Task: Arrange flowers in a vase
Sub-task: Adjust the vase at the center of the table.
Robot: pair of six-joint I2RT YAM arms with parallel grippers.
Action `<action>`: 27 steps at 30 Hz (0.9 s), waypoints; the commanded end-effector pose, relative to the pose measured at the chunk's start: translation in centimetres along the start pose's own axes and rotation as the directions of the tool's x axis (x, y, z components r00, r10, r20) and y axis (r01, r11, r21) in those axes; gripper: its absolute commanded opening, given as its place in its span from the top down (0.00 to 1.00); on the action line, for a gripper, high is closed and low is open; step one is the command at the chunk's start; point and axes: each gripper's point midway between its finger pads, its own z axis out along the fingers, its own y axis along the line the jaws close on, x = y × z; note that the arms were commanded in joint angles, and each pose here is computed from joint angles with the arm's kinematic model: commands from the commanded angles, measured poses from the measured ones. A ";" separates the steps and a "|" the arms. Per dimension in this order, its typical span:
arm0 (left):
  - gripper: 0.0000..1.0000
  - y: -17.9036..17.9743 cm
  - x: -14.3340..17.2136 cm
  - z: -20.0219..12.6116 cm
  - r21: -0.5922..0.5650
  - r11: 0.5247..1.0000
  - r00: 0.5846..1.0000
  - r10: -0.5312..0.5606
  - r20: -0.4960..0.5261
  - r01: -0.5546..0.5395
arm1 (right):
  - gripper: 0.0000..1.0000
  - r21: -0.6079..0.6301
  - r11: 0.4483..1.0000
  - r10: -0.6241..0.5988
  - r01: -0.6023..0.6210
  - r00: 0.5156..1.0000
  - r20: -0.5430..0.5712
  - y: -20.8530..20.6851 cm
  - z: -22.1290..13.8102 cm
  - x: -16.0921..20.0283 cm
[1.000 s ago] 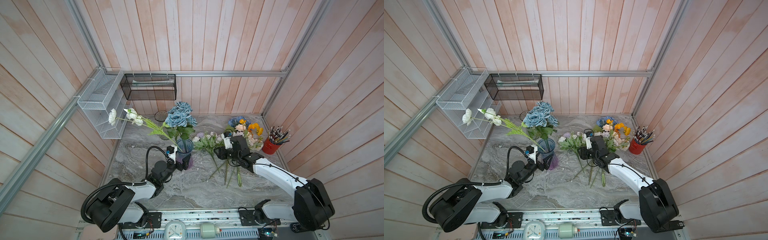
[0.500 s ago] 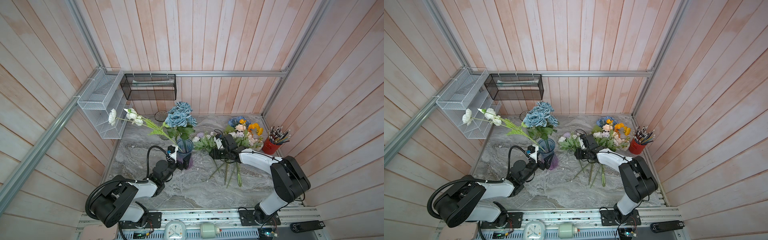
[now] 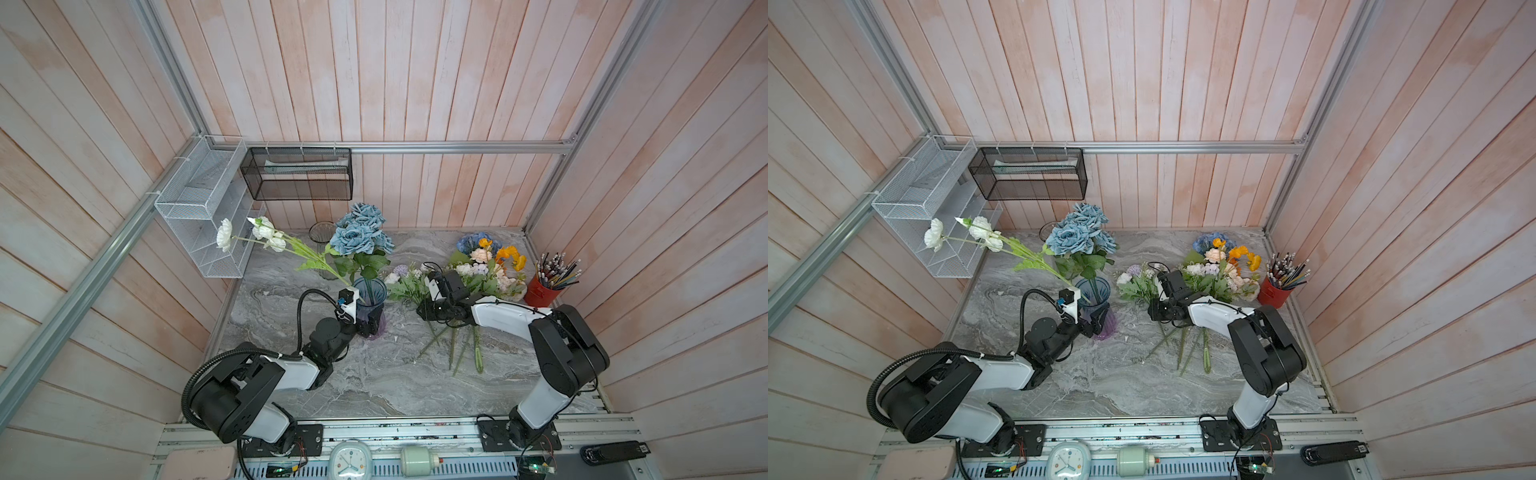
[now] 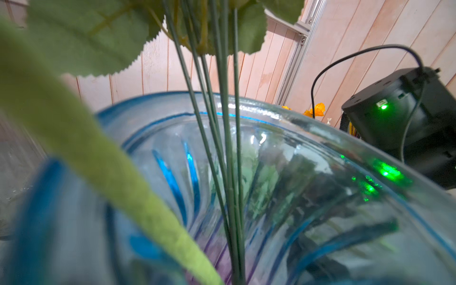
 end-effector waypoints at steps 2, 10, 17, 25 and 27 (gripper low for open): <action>0.20 -0.1 -0.7 0.3 -0.007 1.000 0.999 0.023 0.027 -0.022 | 0.66 0.015 1.000 0.002 -0.002 1.000 -0.011 -0.3 0.6 0.5; 0.28 0.1 -0.4 0.3 -0.020 0.999 0.999 0.033 0.013 -0.033 | 0.80 0.012 1.000 -0.010 0.010 1.000 -0.009 -0.3 0.6 0.4; 0.28 -0.3 -0.1 0.5 -0.041 0.993 0.994 0.111 -0.012 -0.111 | 1.00 -0.013 1.000 -0.023 0.024 1.000 0.010 0.4 0.1 -0.1; 0.39 -0.4 0.5 0.3 -0.057 0.985 0.986 0.163 -0.040 -0.165 | 1.00 -0.052 0.998 -0.026 0.032 0.993 0.114 1.7 -3.0 -2.9; 0.43 -0.5 0.5 0.4 -0.057 0.983 0.985 0.170 -0.042 -0.172 | 1.00 -0.069 0.997 -0.011 0.022 0.988 0.154 2.0 -4.3 -3.9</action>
